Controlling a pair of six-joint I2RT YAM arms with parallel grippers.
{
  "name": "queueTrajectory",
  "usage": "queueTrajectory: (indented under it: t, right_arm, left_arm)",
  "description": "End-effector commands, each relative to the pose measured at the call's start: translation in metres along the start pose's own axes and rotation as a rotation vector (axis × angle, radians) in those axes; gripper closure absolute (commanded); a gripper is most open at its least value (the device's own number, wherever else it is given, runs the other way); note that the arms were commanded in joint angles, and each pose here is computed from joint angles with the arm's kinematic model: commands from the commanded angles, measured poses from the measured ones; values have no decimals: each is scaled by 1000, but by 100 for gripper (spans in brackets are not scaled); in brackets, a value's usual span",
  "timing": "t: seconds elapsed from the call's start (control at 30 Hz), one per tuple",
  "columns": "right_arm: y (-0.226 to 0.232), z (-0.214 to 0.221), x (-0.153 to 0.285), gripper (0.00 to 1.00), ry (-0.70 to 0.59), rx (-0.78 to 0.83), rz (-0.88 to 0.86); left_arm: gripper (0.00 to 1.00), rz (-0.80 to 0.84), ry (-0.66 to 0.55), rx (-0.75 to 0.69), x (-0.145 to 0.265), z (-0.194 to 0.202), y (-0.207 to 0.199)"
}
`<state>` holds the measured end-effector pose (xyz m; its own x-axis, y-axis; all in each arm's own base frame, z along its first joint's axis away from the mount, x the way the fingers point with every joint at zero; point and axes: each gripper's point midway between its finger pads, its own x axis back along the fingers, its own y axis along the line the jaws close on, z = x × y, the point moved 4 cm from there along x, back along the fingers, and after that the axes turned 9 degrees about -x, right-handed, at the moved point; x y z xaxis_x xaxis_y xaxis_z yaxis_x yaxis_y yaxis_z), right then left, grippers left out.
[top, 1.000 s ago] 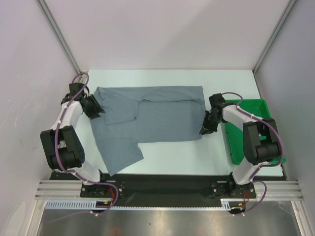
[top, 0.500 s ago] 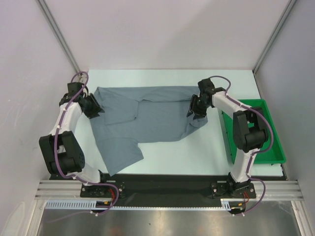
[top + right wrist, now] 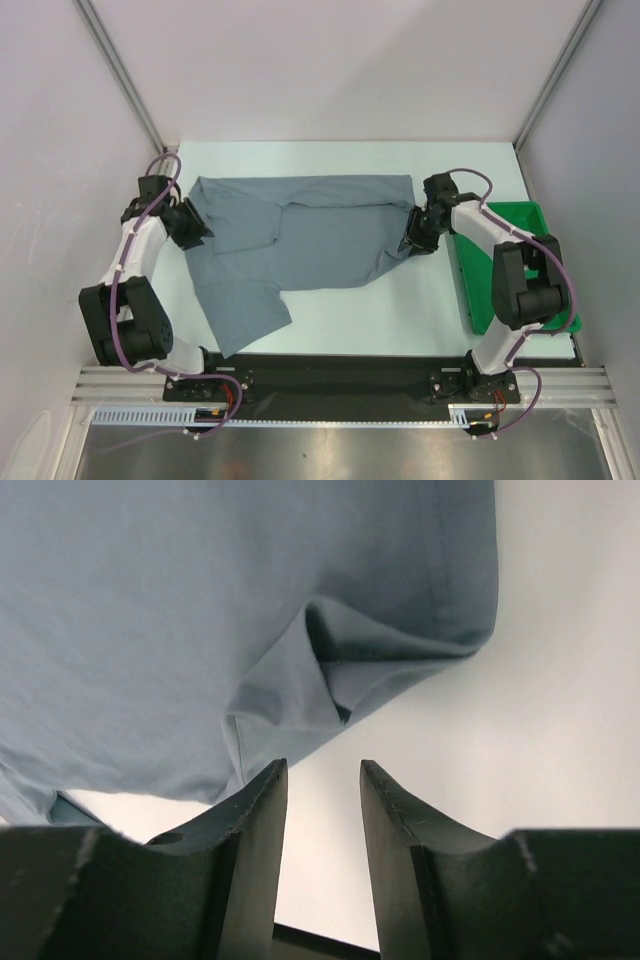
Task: Fold and stack the t-shirts
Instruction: Fold the tshirt
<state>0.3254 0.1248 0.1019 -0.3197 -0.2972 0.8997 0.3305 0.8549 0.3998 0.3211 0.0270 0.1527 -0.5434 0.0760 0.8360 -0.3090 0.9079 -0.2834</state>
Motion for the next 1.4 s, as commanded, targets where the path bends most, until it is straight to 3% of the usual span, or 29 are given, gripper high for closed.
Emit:
queueTrajectory:
  t: [0.0, 0.3, 0.77, 0.9, 1.03, 1.1, 1.23, 1.37]
  right_arm:
    - [9, -9, -8, 59, -12, -22, -49]
    - [1, -9, -22, 58, 19, -46, -29]
    - [-3, -6, -36, 69, 44, -35, -30]
    - [-3, -7, -38, 77, 51, -41, -40]
    - [-3, -9, -34, 96, 50, -49, -47]
    - [-3, -8, -29, 100, 57, -52, -37]
    - [-4, -8, -8, 100, 55, -6, 3]
    - [0, -5, 17, 100, 70, 36, 48]
  left_arm:
    - [57, 31, -33, -9, 10, -2, -7]
    - [57, 26, -32, -3, 13, 3, -6]
    - [57, 13, -33, 6, 14, 3, -4]
    - [57, 13, -29, 9, 12, -2, -6]
    - [56, 20, -25, 12, 10, -6, -7]
    - [56, 17, -6, 28, 8, -3, -7]
    - [57, -35, 64, 116, 3, 18, 0]
    - [55, -85, 181, 332, -1, 62, 7]
